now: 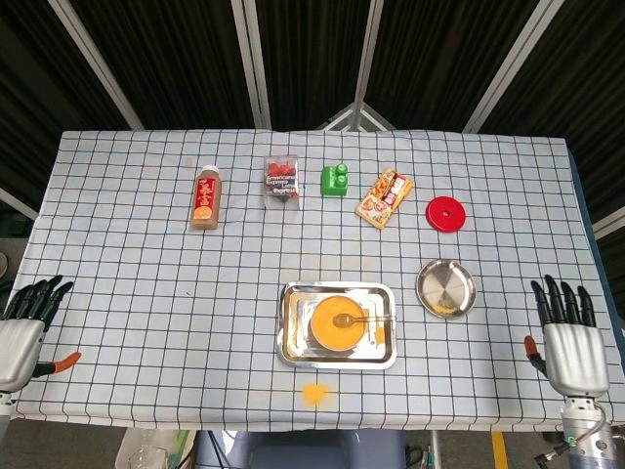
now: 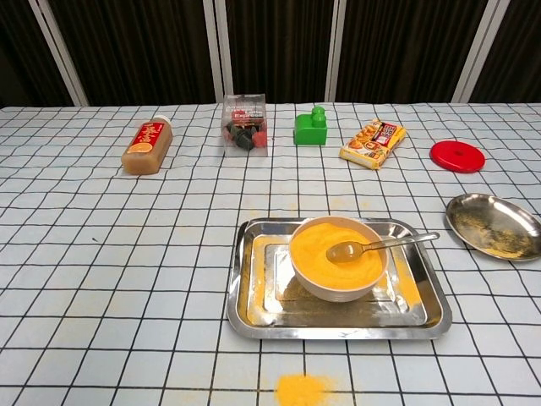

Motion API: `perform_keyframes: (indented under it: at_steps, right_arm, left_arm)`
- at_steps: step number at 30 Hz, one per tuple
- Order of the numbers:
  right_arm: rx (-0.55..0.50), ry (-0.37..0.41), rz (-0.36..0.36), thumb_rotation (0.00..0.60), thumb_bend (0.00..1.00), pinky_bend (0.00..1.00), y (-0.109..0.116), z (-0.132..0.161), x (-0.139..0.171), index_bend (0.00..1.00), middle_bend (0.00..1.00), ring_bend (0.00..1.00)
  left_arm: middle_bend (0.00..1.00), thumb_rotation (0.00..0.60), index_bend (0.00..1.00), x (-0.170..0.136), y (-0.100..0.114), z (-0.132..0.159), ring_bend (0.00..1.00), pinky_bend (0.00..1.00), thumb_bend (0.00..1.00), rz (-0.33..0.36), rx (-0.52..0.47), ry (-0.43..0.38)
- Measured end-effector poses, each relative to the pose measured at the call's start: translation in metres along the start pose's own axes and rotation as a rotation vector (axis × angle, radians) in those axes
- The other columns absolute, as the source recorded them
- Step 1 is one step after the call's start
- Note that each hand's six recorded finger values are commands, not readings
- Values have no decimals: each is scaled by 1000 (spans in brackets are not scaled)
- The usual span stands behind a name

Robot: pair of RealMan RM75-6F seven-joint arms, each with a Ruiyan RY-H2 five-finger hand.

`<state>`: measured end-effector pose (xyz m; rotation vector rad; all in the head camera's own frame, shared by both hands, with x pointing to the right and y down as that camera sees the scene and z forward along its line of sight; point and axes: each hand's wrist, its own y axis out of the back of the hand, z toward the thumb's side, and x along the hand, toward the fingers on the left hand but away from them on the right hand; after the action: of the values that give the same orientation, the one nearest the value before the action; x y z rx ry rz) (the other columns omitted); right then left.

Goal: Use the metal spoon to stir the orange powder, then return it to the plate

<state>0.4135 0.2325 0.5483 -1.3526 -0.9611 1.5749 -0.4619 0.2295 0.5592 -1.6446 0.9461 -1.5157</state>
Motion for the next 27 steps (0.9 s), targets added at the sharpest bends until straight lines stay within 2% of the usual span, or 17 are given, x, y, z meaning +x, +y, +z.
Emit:
perform_keyframes:
  at_steps: [4,15,22,27]
  right_arm:
    - [-12,27,-36,600,408,0,2,-7,3,0,0,0]
    - [-23,33,-16,600,408,0,-6,-4,3,0,0,0]
    - [-96,35,10,600,408,0,-8,7,-4,13,0,0]
    - [-132,68,34,600,408,0,-8,32,-12,98,106,0]
  left_arm:
    - [0,600,0,1,-1,-3,0,0,0,0,8,11]
    - [0,600,0,2,-1,-3,0,0,0,1,1,10]
    - [0,600,0,2,-1,-1,0,0,0,3,-4,3]
    - [0,600,0,2,-2,0,0,0,0,0,-6,1]
